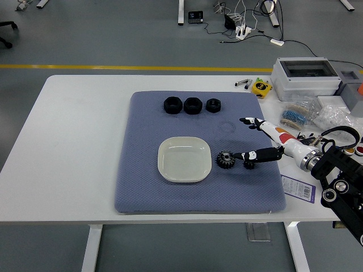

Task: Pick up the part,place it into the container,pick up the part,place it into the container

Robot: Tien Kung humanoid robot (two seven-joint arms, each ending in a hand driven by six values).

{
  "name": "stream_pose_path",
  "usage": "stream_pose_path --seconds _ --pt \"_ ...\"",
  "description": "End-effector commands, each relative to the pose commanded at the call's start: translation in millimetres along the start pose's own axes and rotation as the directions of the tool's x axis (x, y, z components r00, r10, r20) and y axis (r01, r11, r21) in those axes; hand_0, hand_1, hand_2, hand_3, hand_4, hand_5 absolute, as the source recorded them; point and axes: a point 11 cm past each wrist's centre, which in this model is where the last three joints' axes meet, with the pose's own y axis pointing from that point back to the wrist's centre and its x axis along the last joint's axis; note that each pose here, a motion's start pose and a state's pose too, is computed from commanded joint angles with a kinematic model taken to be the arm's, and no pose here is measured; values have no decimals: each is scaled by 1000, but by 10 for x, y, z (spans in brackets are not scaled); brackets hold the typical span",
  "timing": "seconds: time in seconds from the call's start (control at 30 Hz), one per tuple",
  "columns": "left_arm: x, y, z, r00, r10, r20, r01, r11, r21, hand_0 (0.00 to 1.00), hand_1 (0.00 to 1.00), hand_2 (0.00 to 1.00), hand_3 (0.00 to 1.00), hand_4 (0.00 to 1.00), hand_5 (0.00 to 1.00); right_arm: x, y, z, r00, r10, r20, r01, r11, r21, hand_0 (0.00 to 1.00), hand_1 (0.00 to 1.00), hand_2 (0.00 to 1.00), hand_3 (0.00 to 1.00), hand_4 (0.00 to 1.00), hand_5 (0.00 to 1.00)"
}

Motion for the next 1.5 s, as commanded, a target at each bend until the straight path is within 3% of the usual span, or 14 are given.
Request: stream_pose_path --seconds 0.13,0.17,0.33,0.37,0.73,0.77,1.03,1.5 --pt "5 -1 -12 1000 1 4 -1 1000 3 720 632 618 552 590 550 -5 -23 -29 999 -38 -34 38 999 -3 862 820 872 925 998 326" --pt "7 -1 -16 1000 2 5 -2 1000 3 720 635 620 552 590 549 -18 -29 -31 998 -54 -45 54 999 -9 852 806 848 909 998 201" --pt "14 -3 -32 1000 3 9 -3 1000 6 720 635 620 552 590 549 -96 -44 -35 989 -124 -78 122 992 -35 852 806 848 909 998 201" --pt "15 -3 -33 1000 3 10 -3 1000 6 720 635 620 551 590 549 -106 -44 -40 988 -132 -80 129 991 -36 849 805 840 895 998 260" --pt "36 -6 -63 1000 4 5 -4 1000 11 720 635 621 552 590 549 -170 -130 -111 958 -206 -199 195 978 -75 820 774 815 861 998 267" --pt "36 -6 -64 1000 4 4 -4 1000 12 720 636 622 551 591 550 -173 -139 -108 955 -212 -207 199 977 -81 732 723 764 821 998 232" --pt "27 -5 -45 1000 2 0 -2 1000 8 720 636 623 552 591 550 -152 -174 29 939 -246 -241 211 964 -163 692 693 733 791 998 229" --pt "8 -2 -26 1000 -1 -2 1 1000 6 720 637 624 551 591 549 -138 -207 179 932 -257 -254 202 954 -223 590 635 674 720 998 237"
